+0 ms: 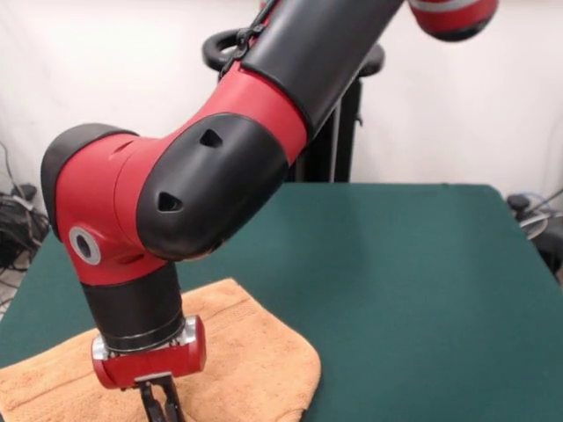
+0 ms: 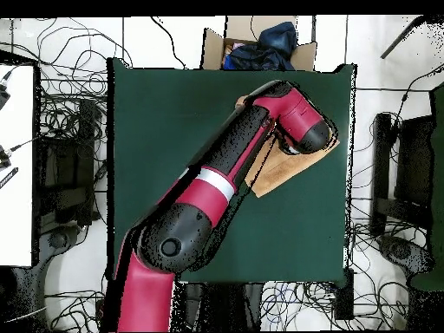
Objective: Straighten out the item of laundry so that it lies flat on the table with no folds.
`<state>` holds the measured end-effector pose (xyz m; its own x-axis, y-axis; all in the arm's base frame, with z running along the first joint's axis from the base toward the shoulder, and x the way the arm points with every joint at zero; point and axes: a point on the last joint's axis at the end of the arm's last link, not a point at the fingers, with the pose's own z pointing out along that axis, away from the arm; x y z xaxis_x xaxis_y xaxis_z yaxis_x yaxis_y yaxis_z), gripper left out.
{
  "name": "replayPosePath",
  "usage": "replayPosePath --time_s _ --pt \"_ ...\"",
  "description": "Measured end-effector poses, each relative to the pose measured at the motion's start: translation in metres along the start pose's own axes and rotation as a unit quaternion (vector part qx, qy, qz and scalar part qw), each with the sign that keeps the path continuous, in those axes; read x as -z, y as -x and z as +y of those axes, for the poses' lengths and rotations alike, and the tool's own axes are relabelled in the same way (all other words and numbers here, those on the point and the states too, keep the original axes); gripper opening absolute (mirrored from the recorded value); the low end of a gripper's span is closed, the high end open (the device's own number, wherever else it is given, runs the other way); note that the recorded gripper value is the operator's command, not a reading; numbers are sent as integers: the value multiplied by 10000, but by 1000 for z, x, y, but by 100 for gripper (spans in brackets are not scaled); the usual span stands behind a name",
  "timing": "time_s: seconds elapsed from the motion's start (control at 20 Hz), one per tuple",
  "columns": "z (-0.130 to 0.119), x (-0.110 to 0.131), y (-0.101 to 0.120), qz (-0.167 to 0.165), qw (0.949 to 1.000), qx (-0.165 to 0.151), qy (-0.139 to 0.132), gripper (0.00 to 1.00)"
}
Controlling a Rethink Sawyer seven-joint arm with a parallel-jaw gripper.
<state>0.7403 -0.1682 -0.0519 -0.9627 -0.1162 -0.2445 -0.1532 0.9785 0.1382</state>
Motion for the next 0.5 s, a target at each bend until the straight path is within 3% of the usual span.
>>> replayPosePath --time_s 0.5 --pt "7 1 3 98 9998 145 -53 0"
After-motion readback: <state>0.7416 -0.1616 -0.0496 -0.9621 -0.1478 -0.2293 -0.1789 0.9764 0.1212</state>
